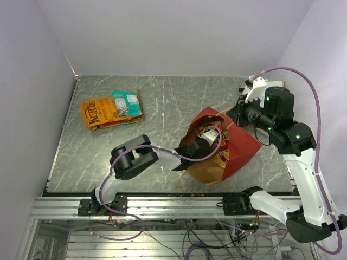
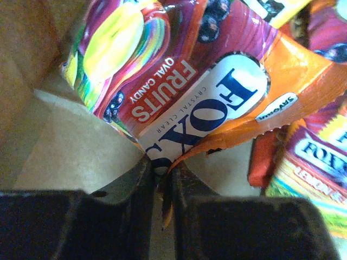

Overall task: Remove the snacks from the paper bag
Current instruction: Take out the snack from the paper bag.

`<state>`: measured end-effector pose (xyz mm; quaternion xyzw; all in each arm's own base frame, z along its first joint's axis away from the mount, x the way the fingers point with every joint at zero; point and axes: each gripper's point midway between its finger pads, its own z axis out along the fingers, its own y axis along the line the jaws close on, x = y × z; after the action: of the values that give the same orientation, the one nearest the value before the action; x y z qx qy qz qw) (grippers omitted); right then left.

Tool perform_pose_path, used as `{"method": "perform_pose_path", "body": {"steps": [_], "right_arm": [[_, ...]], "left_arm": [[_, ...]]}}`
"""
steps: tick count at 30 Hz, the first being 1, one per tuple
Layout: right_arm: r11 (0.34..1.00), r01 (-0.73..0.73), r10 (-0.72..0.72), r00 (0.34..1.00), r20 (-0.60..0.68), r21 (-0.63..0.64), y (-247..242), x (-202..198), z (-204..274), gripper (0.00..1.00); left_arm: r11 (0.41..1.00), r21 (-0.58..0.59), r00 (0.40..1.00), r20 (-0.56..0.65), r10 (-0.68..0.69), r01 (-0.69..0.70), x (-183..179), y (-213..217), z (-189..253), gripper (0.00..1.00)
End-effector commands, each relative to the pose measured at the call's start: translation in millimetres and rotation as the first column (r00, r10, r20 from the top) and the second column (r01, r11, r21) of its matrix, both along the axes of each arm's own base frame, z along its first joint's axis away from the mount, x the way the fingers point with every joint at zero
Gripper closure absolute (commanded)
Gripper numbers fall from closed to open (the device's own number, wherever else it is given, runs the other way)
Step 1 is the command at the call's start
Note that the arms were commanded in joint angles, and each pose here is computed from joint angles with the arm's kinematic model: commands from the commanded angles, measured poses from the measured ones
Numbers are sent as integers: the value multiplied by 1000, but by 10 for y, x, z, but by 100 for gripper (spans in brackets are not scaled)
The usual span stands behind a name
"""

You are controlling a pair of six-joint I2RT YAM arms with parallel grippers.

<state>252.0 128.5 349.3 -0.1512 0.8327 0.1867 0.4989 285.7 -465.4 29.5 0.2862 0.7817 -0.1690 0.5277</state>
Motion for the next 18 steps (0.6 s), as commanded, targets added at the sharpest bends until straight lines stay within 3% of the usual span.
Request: {"method": "perform_pose_path", "body": {"steps": [1, 6, 8, 18], "right_arm": [[1000, 13, -13, 999, 41, 14, -3, 36, 75, 100], [1000, 25, -26, 998, 57, 14, -13, 79, 90, 100], [999, 37, -38, 997, 63, 14, -25, 103, 98, 100], [997, 79, -80, 994, 80, 20, -56, 199, 83, 100]], "left_arm": [[994, -42, 995, -18, -97, 96, -175, -14, 352, 78], [983, -66, 983, -51, -175, 172, -392, 46, 585, 85], [979, -77, 979, -62, -196, 191, -479, 86, 687, 92], [951, -125, 948, -111, -298, 284, -952, 378, 1335, 93]]}}
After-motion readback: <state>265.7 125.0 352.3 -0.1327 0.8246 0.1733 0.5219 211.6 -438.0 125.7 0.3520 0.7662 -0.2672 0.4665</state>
